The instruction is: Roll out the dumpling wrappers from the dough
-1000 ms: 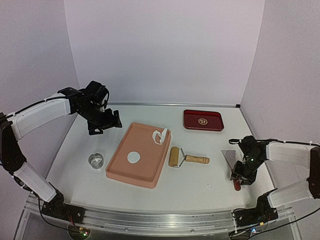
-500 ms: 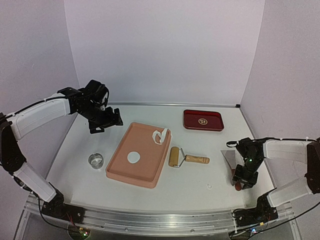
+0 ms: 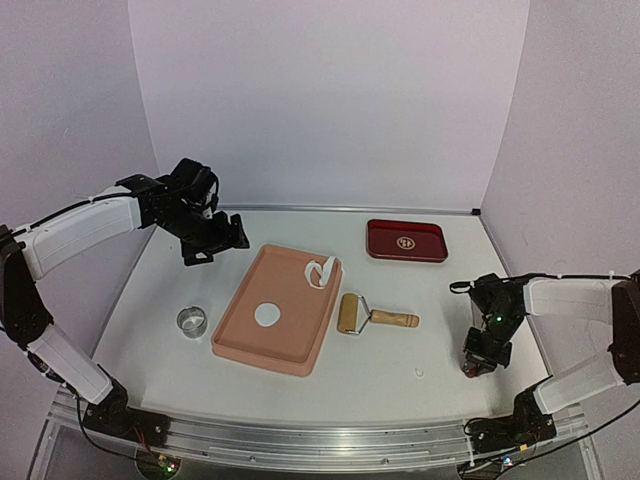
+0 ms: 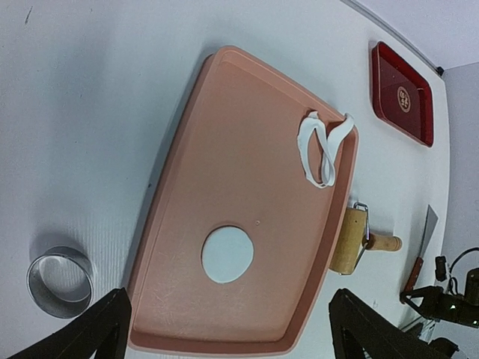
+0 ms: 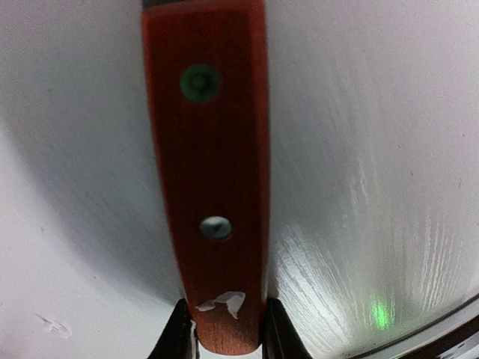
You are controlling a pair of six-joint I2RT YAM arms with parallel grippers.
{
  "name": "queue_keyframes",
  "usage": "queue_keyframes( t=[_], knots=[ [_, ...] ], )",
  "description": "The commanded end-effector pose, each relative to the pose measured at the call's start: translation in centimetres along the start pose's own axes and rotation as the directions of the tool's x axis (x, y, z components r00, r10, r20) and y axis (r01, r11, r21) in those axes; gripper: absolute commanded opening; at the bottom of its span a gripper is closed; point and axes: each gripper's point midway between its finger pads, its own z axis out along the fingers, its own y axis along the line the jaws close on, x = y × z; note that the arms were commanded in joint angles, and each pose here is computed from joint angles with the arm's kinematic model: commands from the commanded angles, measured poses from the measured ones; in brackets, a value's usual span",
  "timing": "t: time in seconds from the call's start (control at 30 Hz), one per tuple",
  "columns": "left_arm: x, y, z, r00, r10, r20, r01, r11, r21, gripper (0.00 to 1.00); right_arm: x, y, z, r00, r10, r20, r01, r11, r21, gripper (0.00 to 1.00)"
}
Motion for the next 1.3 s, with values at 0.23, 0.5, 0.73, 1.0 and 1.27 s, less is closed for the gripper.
queue_keyframes(
  t=[0.23,0.5,0.73,1.0,1.27],
  knots=[
    [-0.7,-3.9,-2.4,0.999,0.032,0.002,-0.032,0.986,0.167,0.92,-4.0,8.1,-10.4,0.953,-0.182,0.242,0.216,0.969,-0.123,0.00],
    [-0.2,-10.1,-4.6,0.988,0.145,-0.059,-0.105,0.894,0.435,1.00,-2.3,16.2,-16.8,0.839,-0.416,0.351,0.491,0.857,-0.157,0.00],
    [1.4,-16.0,-5.5,0.961,0.257,-0.104,-0.135,0.761,0.634,0.92,1.6,21.7,-19.0,0.717,-0.571,0.400,0.669,0.725,-0.165,0.00],
    [0.5,-19.3,-3.8,0.980,0.172,-0.099,-0.060,0.732,0.678,0.74,4.6,26.3,-21.2,0.649,-0.616,0.446,0.743,0.639,-0.199,0.00],
    [-1.5,-21.1,-3.9,0.994,0.102,-0.025,-0.052,0.685,0.727,0.70,6.2,29.2,-22.2,0.627,-0.629,0.459,0.769,0.595,-0.235,0.00]
  ],
)
